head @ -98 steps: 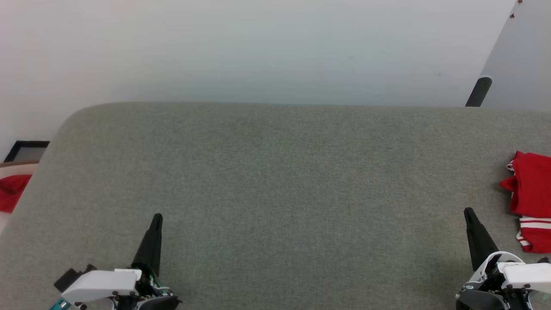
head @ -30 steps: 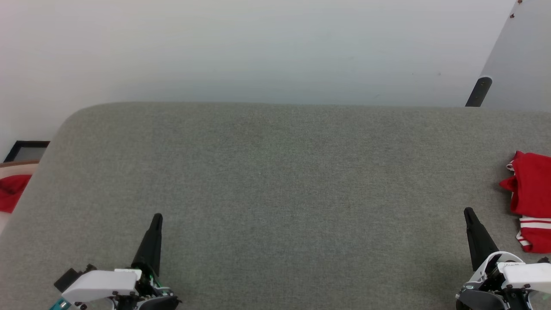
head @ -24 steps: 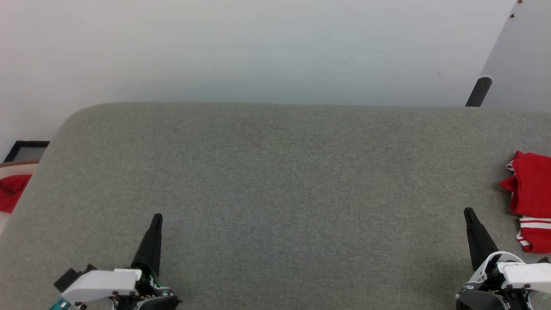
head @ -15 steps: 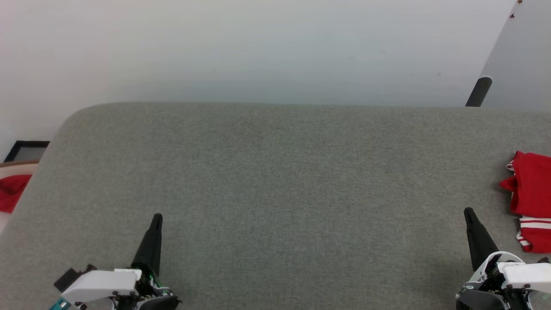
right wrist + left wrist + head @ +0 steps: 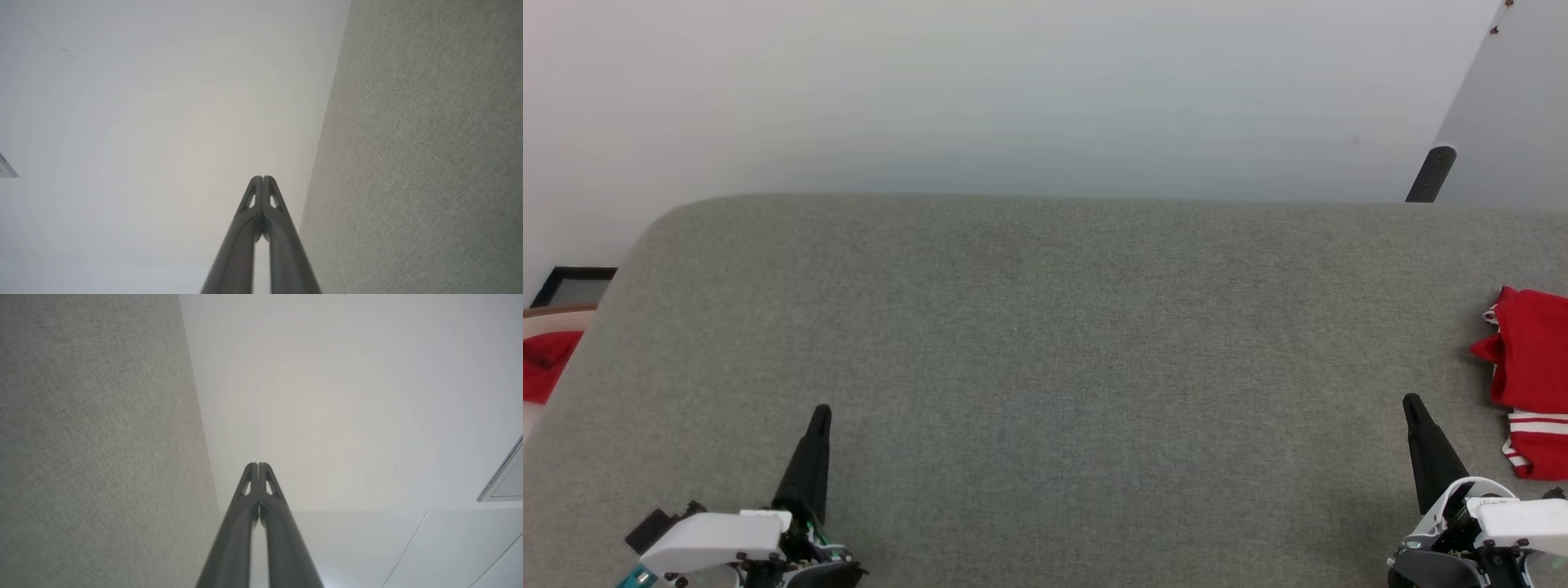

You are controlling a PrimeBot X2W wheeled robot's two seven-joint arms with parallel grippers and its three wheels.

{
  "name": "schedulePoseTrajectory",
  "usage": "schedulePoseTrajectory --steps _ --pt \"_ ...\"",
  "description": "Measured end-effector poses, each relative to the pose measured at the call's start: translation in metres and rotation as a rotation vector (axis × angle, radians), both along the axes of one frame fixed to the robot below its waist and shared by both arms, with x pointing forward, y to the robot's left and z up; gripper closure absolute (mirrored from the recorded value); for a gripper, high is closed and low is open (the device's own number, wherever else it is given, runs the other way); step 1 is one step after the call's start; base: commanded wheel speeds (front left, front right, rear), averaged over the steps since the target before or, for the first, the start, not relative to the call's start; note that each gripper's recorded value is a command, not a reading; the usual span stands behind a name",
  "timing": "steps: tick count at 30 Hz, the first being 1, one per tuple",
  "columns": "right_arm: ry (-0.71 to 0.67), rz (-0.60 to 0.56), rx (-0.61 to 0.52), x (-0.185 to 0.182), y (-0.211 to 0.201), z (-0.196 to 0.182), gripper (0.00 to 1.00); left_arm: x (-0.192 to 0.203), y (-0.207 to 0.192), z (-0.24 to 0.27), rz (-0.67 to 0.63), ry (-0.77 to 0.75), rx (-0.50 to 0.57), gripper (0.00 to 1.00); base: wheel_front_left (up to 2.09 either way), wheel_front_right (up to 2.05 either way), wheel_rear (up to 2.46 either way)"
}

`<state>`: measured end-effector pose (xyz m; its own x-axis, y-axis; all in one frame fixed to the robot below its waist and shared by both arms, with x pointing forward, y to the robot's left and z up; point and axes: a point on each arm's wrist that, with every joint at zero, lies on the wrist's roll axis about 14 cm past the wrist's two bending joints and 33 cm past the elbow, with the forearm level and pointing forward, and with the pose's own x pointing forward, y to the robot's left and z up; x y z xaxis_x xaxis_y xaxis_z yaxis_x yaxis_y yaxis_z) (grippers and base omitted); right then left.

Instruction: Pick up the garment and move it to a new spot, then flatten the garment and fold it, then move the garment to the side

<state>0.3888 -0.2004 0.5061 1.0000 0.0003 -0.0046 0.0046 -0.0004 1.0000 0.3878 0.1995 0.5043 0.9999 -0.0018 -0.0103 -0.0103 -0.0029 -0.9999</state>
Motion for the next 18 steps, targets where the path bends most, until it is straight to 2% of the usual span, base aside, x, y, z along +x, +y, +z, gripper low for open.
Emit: schedulePoseTrajectory --steps 18 --pt "0.000 0.000 0.000 0.0000 0.0000 0.0000 1.00 0.0000 0.0000 0.0000 0.000 0.000 0.000 1.00 0.00 0.00 0.00"
